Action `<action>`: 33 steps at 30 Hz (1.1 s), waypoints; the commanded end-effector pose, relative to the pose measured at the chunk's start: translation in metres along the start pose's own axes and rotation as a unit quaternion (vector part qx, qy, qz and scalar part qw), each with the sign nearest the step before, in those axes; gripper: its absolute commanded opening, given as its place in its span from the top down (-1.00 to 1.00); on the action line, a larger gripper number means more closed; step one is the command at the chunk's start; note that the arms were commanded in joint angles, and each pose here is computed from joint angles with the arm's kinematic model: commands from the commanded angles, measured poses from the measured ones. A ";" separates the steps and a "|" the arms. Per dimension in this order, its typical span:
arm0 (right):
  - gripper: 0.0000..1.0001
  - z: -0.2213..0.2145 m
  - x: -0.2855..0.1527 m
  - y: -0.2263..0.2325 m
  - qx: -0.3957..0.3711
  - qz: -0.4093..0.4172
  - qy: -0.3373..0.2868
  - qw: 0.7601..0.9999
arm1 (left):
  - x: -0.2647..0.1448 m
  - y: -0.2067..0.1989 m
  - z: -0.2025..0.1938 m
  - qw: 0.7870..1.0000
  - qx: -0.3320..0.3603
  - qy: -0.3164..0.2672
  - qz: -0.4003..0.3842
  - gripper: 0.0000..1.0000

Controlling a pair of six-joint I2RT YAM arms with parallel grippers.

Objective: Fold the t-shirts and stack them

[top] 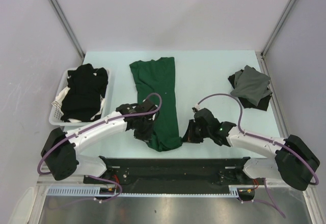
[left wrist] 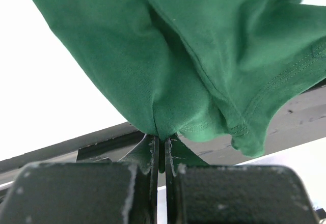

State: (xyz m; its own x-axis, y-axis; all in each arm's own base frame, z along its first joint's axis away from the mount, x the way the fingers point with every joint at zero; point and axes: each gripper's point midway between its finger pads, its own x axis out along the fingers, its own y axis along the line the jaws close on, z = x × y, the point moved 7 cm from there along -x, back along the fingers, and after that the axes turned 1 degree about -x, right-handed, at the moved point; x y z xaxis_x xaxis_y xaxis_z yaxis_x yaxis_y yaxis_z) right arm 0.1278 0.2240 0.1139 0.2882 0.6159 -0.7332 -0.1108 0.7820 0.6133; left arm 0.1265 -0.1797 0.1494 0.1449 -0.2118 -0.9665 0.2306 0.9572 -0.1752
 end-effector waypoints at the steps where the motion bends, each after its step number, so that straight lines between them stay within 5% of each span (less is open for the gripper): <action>1: 1.00 0.024 -0.013 0.014 -0.023 0.021 -0.021 0.999 | -0.019 -0.005 0.012 0.999 0.012 -0.035 -0.005 1.00; 33: 1.00 0.132 -0.007 0.028 -0.038 0.030 -0.066 0.997 | -0.029 0.041 0.068 0.989 -0.019 -0.110 0.095 1.00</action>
State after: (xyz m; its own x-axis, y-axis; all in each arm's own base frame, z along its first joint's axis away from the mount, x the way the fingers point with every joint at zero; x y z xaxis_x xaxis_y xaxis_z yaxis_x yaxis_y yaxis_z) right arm 0.2284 0.2251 0.1580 0.3664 0.6243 -0.6899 -0.1555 0.7721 0.6161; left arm 0.1809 -0.1513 0.1750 0.3384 -0.0886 -0.9368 0.1434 0.9888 -0.0417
